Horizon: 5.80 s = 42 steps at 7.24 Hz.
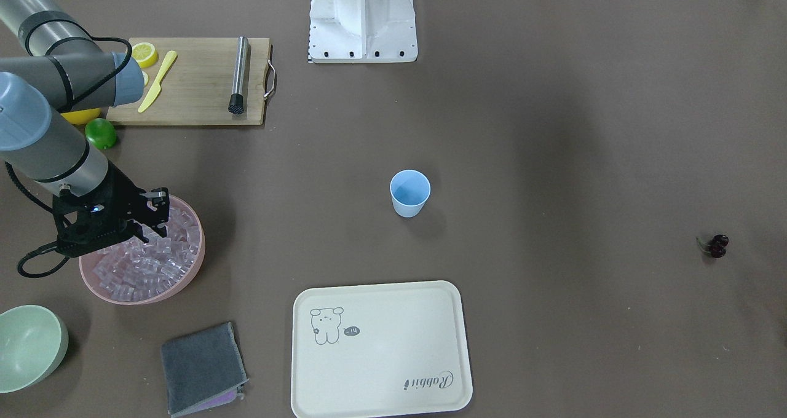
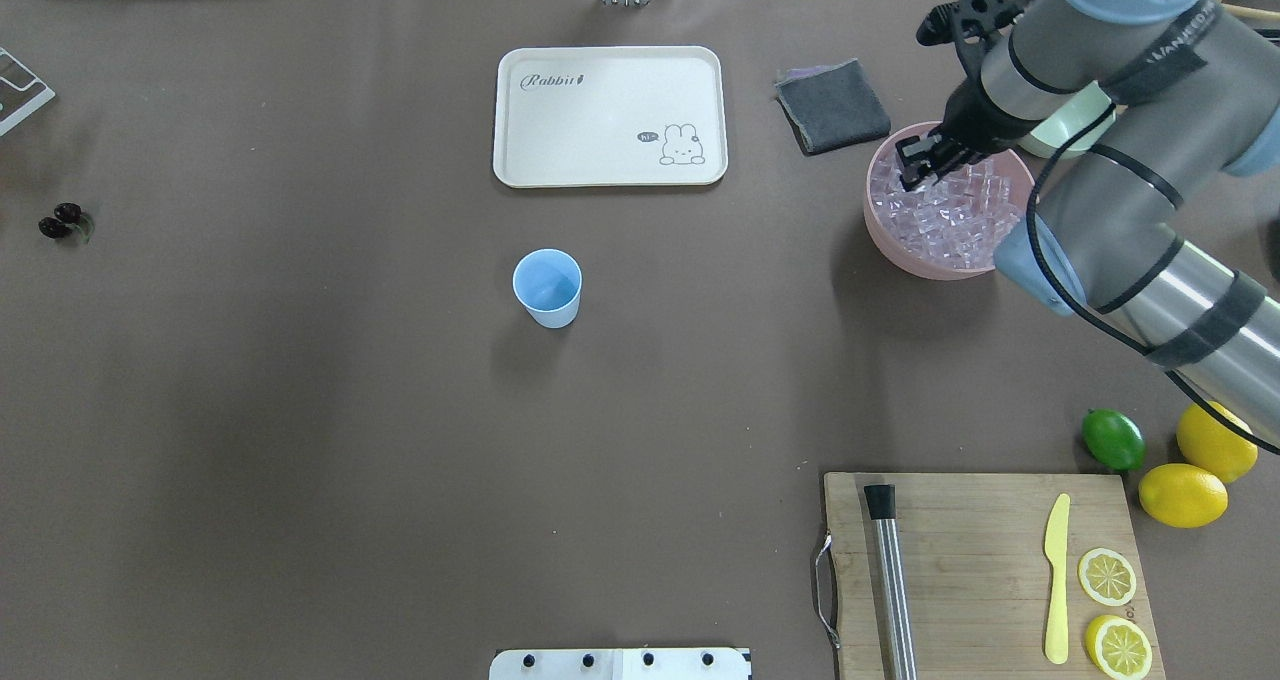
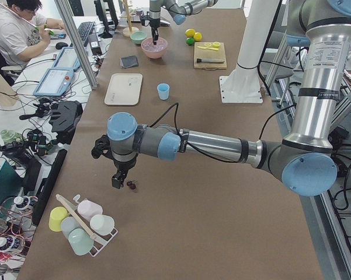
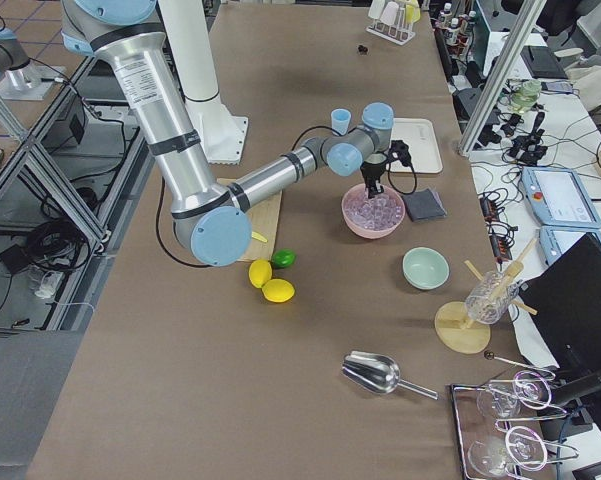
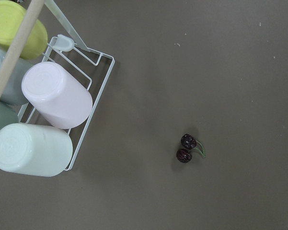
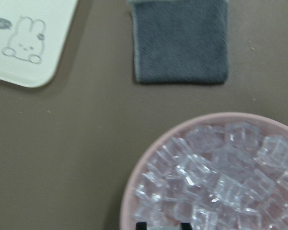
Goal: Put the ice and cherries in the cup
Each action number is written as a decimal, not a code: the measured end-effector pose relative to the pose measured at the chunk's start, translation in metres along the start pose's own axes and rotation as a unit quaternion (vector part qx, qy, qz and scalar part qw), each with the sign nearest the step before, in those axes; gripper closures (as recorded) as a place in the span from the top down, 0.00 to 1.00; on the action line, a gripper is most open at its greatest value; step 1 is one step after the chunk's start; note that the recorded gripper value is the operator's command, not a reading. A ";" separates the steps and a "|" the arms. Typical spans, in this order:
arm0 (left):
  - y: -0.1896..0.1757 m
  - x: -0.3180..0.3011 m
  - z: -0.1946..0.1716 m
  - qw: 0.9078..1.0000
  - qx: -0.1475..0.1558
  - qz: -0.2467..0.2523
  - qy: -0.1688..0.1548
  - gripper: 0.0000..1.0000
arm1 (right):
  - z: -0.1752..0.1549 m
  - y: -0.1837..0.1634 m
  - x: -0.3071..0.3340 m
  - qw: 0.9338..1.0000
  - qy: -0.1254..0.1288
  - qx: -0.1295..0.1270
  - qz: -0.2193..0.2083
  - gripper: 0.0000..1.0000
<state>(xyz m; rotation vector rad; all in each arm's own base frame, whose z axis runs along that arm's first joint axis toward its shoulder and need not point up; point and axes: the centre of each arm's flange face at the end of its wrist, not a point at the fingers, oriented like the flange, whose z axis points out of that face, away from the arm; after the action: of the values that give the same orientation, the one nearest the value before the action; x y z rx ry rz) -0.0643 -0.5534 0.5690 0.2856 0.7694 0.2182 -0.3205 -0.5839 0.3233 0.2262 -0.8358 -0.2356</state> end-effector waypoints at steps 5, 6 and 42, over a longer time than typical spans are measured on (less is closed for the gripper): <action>0.001 -0.003 0.004 1.000 -0.003 -0.003 0.001 0.98 | -0.025 -0.055 -0.242 0.998 -0.016 0.013 0.060 0.00; 0.002 -0.005 0.006 1.000 -0.004 -0.004 0.001 0.98 | -0.013 -0.056 -0.290 0.998 -0.009 0.020 0.063 0.00; 0.010 -0.015 0.020 1.000 0.014 0.014 0.003 0.98 | 0.093 0.022 0.026 0.985 0.127 -0.064 -0.098 0.72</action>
<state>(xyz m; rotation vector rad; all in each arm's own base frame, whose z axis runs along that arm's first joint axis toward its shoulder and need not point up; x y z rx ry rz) -0.0618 -0.5520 0.5961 0.3225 0.7753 0.2353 -0.3711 -0.5799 0.4078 0.2131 -0.5428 -0.4338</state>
